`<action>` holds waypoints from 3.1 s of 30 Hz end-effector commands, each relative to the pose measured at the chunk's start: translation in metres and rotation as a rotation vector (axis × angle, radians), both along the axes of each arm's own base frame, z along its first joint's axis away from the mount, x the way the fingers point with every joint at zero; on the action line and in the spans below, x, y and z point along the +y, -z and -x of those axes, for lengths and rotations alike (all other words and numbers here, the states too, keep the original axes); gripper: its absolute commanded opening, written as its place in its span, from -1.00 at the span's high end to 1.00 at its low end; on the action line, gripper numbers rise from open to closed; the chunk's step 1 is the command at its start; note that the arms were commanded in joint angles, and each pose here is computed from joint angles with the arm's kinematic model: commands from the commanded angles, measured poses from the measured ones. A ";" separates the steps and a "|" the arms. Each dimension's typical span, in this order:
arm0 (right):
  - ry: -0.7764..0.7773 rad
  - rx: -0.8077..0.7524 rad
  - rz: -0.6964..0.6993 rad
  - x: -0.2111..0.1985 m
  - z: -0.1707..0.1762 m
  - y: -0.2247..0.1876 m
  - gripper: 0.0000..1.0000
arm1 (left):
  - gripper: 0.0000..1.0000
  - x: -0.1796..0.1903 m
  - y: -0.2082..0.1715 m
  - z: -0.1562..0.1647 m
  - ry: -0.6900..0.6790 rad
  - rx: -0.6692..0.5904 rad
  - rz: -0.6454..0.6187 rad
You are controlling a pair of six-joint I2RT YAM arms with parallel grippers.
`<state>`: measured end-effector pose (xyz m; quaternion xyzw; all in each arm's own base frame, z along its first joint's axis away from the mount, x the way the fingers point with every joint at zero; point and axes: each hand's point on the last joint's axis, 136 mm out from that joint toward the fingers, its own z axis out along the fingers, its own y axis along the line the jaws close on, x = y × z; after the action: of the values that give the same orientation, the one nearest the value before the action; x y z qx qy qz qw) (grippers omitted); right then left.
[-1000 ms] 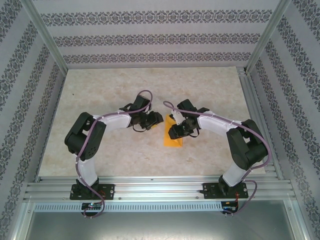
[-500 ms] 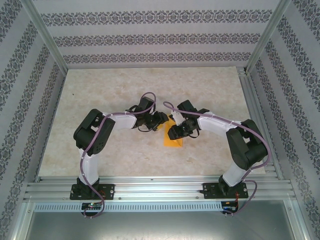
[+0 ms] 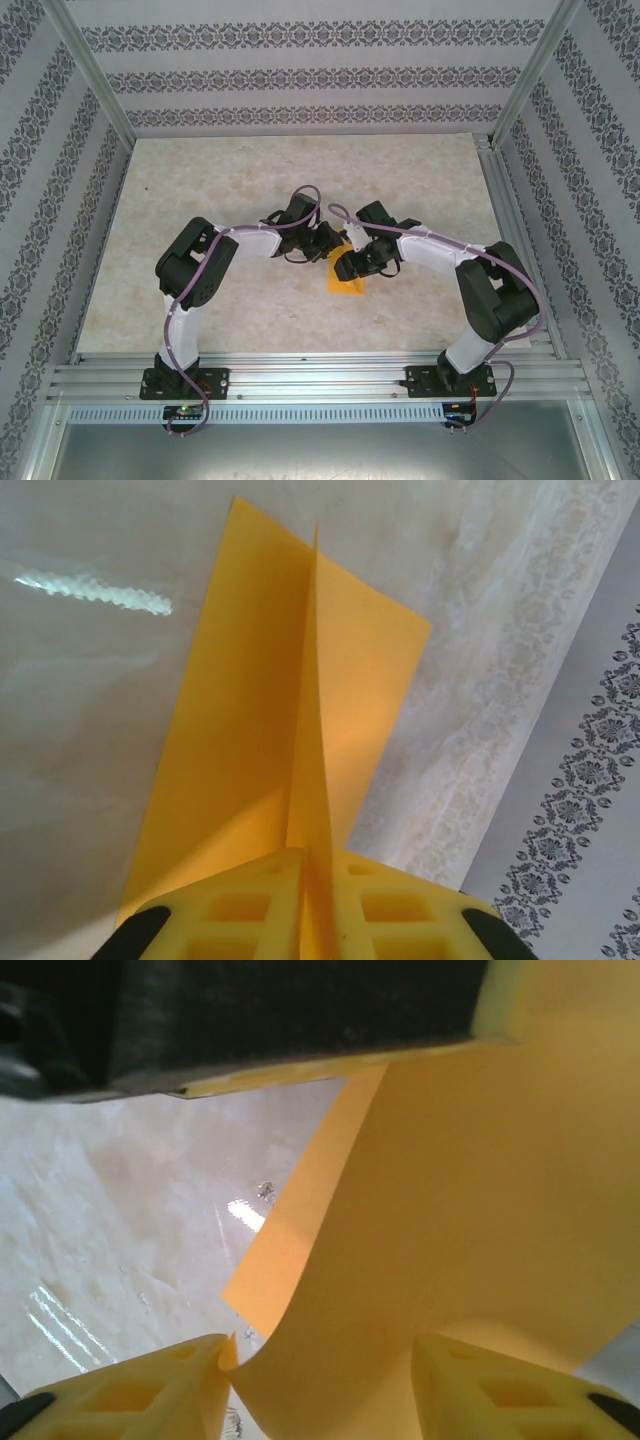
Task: Fold a paper plane with a square sheet of paper (pick it up from the middle)
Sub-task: Fold the triangle a second time at the center of the table.
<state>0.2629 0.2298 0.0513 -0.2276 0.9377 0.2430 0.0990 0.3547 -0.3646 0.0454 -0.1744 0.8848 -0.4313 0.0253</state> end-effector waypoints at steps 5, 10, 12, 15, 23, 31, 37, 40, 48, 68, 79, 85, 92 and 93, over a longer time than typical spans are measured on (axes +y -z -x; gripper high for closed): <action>0.014 -0.178 0.087 -0.007 0.002 -0.027 -0.34 | 0.68 -0.014 -0.013 -0.006 0.011 -0.025 0.050; -0.004 -0.259 0.176 -0.002 0.006 -0.029 -0.48 | 0.68 -0.015 -0.015 -0.007 0.012 -0.023 0.054; 0.002 -0.274 0.203 -0.001 0.005 -0.027 -0.50 | 0.68 -0.015 -0.014 -0.006 0.012 -0.021 0.052; -0.026 -0.272 0.208 0.007 0.011 -0.025 -0.51 | 0.68 -0.015 -0.013 -0.006 0.013 -0.018 0.051; -0.074 -0.256 0.270 0.020 0.024 -0.004 -0.54 | 0.69 -0.016 -0.014 -0.006 0.012 -0.012 0.058; -0.034 -0.329 0.364 0.014 0.012 -0.005 -0.32 | 0.69 -0.016 -0.014 -0.006 0.011 -0.008 0.059; -0.012 -0.356 0.333 0.011 0.013 -0.017 -0.01 | 0.69 -0.016 -0.014 -0.005 0.014 -0.011 0.053; -0.011 -0.352 0.331 0.010 0.014 -0.018 0.16 | 0.69 -0.015 -0.015 -0.005 0.017 -0.012 0.046; -0.004 -0.342 0.332 0.008 0.013 -0.015 0.71 | 0.68 -0.014 -0.015 -0.005 0.022 -0.016 0.038; 0.129 -0.240 -0.085 0.034 0.008 -0.049 1.00 | -0.01 0.068 -0.076 -0.011 -0.036 -0.231 -0.227; 0.135 -0.079 -0.119 0.000 0.001 -0.014 0.92 | 0.35 0.038 -0.066 0.004 0.085 -0.239 -0.138; 0.120 -0.021 -0.095 -0.010 -0.008 0.000 0.87 | 0.47 0.017 -0.050 0.014 0.137 -0.216 -0.145; 0.120 0.004 -0.095 -0.017 -0.018 0.006 0.81 | 0.50 0.005 -0.041 0.016 0.143 -0.195 -0.135; 0.119 0.008 -0.102 -0.016 -0.019 0.006 0.81 | 0.50 0.003 -0.039 0.017 0.145 -0.188 -0.136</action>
<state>0.2757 0.2097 0.0402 -0.1509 0.9433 0.2706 0.1193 0.3330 -0.3437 0.0763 -0.0796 0.9240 -0.3650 0.0813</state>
